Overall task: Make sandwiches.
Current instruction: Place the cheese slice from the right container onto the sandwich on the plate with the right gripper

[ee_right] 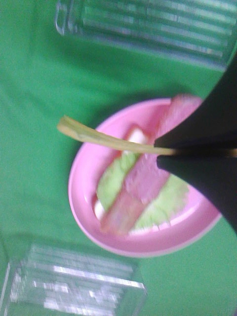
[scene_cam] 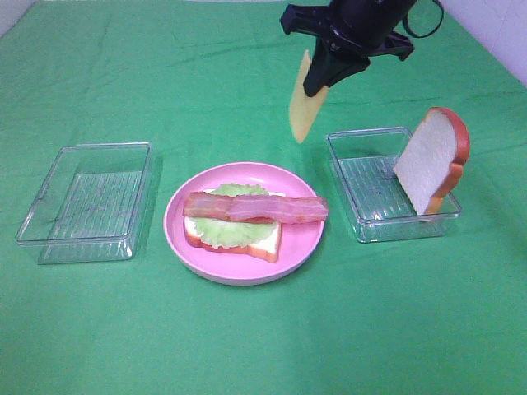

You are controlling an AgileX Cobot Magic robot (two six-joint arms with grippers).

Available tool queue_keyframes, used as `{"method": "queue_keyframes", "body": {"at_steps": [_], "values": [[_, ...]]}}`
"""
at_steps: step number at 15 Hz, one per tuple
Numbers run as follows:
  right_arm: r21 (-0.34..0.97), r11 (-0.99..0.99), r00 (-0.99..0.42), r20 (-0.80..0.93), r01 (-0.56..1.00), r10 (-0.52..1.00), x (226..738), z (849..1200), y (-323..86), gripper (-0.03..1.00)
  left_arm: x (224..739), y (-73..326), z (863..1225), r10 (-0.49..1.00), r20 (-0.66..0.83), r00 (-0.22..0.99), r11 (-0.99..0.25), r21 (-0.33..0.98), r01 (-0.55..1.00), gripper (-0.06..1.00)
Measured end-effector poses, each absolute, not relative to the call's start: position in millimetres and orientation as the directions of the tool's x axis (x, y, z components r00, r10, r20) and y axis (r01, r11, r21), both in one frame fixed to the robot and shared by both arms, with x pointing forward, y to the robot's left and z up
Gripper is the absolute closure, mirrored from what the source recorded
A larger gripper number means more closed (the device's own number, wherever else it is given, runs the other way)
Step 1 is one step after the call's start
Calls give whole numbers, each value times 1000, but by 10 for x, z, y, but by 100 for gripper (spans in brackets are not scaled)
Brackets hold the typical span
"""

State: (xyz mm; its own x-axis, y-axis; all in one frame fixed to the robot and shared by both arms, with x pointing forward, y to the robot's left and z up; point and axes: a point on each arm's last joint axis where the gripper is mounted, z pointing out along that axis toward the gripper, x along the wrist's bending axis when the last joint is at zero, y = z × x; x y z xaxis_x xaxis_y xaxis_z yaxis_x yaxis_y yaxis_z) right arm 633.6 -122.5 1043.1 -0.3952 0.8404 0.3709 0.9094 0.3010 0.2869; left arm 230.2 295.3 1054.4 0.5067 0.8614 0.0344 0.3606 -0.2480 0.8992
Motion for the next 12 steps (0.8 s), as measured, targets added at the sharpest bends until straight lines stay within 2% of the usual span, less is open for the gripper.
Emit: {"method": "queue_keyframes", "body": {"at_steps": [3,6,9,12], "values": [[254,357,-438,515,899,737,6187,10299,-1010,97,2302,2953,10544,861,34,507,-248,899,361,6],[143,397,-393,631,906,669,6079,9793,-724,97,2302,2953,10544,861,34,507,-248,899,361,6],[113,386,-351,695,916,627,6085,9589,-582,97,2302,2953,10544,861,34,507,-248,899,361,6],[78,372,-328,660,925,677,6134,9298,-560,97,2302,2953,10544,861,34,507,-248,899,361,6]]}}
